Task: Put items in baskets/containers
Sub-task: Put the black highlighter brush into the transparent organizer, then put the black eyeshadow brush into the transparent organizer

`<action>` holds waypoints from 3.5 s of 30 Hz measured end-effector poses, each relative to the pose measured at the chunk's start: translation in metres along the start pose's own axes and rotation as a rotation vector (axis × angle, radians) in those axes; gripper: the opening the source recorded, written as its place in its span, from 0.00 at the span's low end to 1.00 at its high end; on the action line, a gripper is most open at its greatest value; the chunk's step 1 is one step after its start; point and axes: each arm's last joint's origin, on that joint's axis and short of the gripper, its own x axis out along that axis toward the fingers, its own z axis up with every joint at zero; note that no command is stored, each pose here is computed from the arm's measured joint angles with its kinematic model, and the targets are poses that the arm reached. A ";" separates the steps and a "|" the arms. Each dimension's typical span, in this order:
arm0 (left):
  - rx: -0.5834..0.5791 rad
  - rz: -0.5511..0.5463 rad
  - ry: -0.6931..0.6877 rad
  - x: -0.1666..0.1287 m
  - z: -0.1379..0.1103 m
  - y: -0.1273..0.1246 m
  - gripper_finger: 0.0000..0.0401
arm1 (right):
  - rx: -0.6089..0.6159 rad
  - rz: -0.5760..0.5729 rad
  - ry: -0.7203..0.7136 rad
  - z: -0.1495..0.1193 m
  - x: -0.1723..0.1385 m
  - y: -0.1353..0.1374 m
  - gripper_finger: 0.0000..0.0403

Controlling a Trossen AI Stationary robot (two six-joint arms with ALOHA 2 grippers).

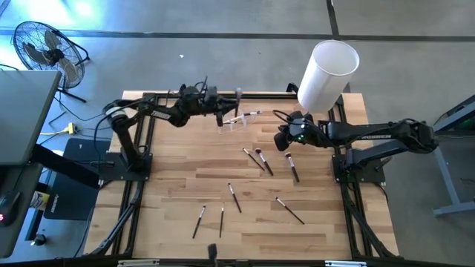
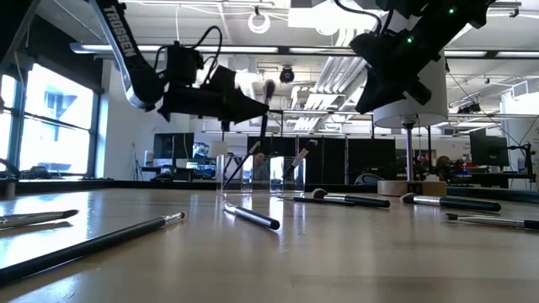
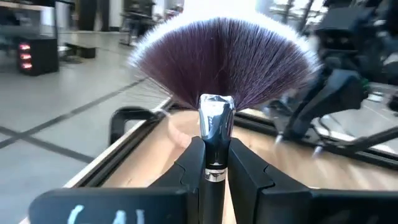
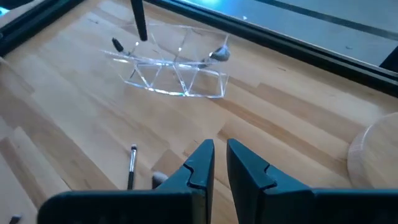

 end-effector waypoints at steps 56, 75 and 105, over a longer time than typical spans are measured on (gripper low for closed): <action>-0.638 0.619 0.883 -0.071 0.053 -0.279 0.00 | -0.458 0.112 0.057 -0.003 -0.001 0.002 0.07; -0.237 0.238 0.933 -0.102 0.004 -0.275 0.00 | -0.253 0.267 0.157 -0.047 -0.048 0.062 0.00; -0.162 0.024 0.809 -0.176 0.019 -0.238 0.00 | -0.214 0.003 0.882 -0.127 0.006 0.133 0.25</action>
